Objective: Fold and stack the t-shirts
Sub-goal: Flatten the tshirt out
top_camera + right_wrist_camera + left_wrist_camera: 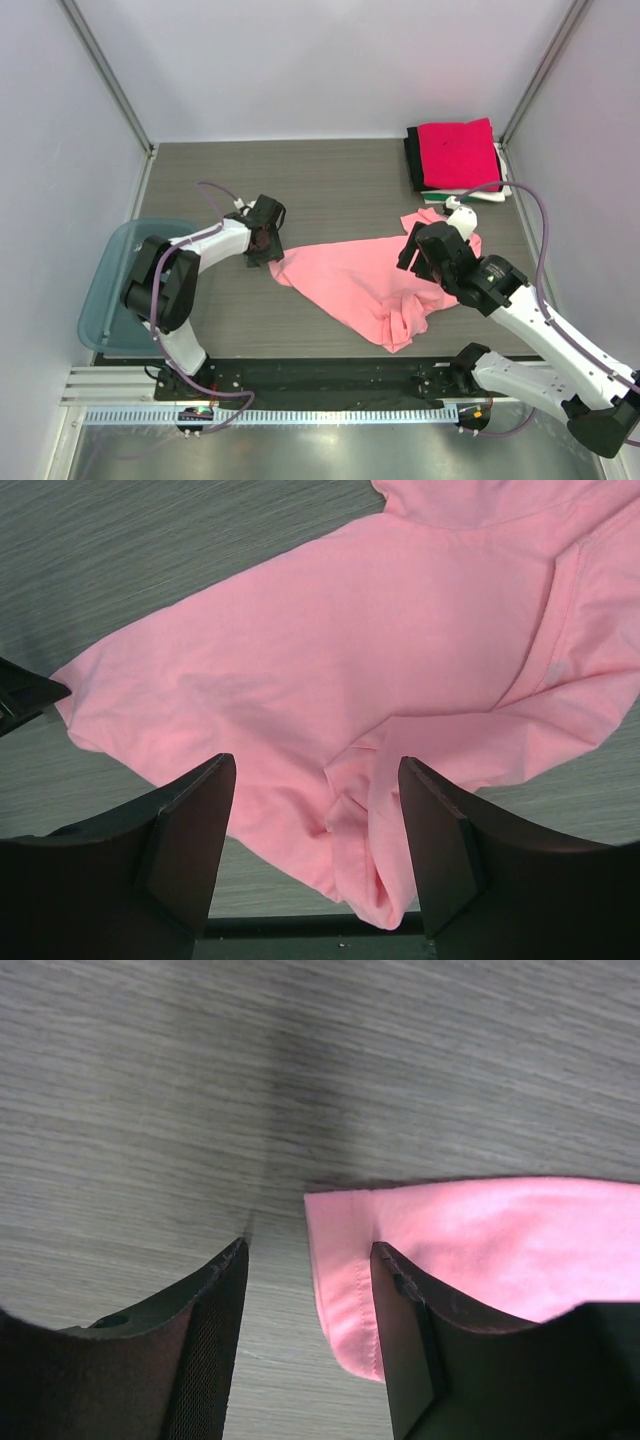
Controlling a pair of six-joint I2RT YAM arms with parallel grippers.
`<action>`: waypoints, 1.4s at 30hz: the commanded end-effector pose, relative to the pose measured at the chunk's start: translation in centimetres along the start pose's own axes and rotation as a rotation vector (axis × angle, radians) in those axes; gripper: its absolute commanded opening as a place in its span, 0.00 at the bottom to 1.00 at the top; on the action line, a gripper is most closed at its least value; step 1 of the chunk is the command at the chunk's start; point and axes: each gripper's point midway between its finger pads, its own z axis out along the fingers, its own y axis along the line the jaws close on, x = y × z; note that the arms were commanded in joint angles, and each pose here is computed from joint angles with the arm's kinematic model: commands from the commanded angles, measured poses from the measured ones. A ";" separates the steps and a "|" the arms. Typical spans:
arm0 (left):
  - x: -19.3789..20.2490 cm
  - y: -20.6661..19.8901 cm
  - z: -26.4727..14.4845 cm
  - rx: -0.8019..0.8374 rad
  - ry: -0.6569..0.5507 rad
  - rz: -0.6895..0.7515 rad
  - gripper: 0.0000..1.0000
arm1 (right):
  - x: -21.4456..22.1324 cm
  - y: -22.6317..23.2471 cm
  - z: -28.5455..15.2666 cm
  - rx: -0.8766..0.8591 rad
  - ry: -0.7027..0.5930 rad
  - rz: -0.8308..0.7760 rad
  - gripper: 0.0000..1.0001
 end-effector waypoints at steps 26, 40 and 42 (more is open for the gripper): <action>-2.7 5.8 -8.8 -0.043 -0.127 -0.074 0.00 | -0.7 -0.4 2.2 -0.018 0.022 -0.014 0.69; 1.0 9.0 -11.6 -0.035 -0.070 -0.046 0.02 | 6.7 5.3 16.1 -0.125 0.319 -0.089 0.57; 0.9 9.1 -12.2 -0.026 -0.085 -0.047 0.02 | 8.8 4.6 17.1 -0.099 0.377 -0.102 0.54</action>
